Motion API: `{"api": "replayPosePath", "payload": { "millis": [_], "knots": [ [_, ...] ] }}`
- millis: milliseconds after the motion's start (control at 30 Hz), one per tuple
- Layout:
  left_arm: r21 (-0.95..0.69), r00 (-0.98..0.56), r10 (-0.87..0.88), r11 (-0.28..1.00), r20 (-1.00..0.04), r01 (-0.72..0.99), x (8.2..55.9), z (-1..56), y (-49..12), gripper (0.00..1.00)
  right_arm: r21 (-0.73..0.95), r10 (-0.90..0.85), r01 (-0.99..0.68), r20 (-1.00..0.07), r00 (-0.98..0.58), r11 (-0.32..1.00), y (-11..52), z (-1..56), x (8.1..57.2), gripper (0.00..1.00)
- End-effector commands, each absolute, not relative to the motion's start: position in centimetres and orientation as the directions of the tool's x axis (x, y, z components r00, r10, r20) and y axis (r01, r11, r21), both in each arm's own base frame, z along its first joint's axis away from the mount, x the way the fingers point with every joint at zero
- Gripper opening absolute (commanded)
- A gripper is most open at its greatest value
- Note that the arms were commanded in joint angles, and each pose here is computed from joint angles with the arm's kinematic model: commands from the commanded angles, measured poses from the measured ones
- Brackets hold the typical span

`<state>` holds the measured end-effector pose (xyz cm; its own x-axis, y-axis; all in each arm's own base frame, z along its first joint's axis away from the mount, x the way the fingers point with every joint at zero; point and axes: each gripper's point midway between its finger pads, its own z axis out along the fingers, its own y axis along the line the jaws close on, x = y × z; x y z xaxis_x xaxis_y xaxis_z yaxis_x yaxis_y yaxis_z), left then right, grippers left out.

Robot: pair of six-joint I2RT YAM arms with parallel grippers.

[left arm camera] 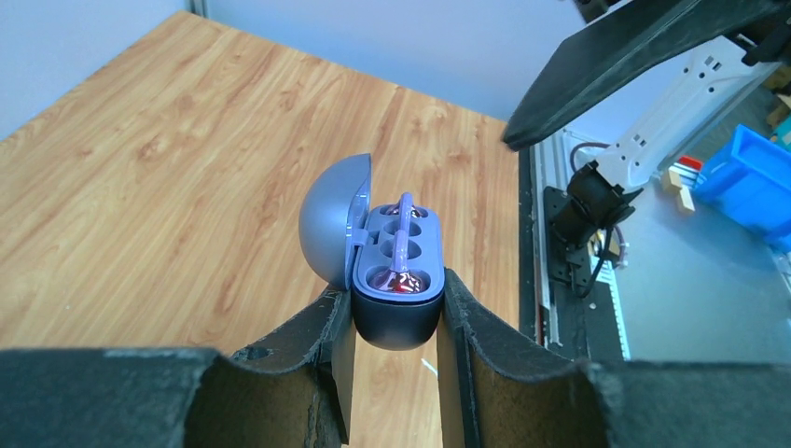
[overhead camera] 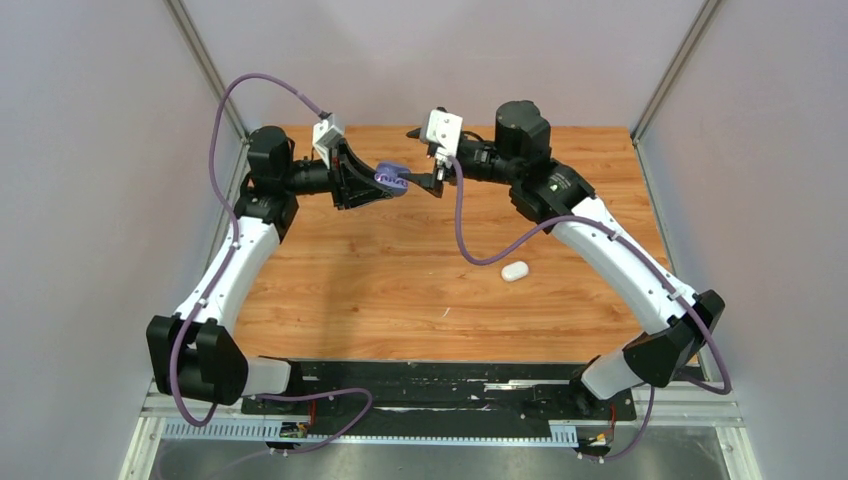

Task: Insert the wireless bluetooth earbuds into the charging case
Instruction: Close the charging case.

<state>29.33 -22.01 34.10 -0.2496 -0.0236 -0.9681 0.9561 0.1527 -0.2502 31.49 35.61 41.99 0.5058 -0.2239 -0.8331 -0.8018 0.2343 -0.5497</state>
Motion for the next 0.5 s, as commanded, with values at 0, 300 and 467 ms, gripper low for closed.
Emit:
{"api": "replayPosePath", "payload": {
  "millis": [0,300,467],
  "knots": [
    [-0.129,-0.134,0.032,0.129,-0.99,0.983,28.9,34.3,-21.9,0.0,-0.327,-0.194,-0.94,-0.932,0.305,0.094,35.2,40.3,28.4,0.7],
    [0.012,0.004,0.162,0.049,-0.987,0.999,26.1,32.6,-22.8,0.0,-0.115,-0.237,-0.992,-0.967,0.098,0.058,35.9,36.0,30.2,0.89],
    [0.018,0.002,0.17,0.092,-0.985,0.996,26.8,32.4,-23.2,0.0,-0.094,-0.224,-0.996,-0.97,0.093,-0.008,36.5,35.6,29.5,1.0]
  ]
}}
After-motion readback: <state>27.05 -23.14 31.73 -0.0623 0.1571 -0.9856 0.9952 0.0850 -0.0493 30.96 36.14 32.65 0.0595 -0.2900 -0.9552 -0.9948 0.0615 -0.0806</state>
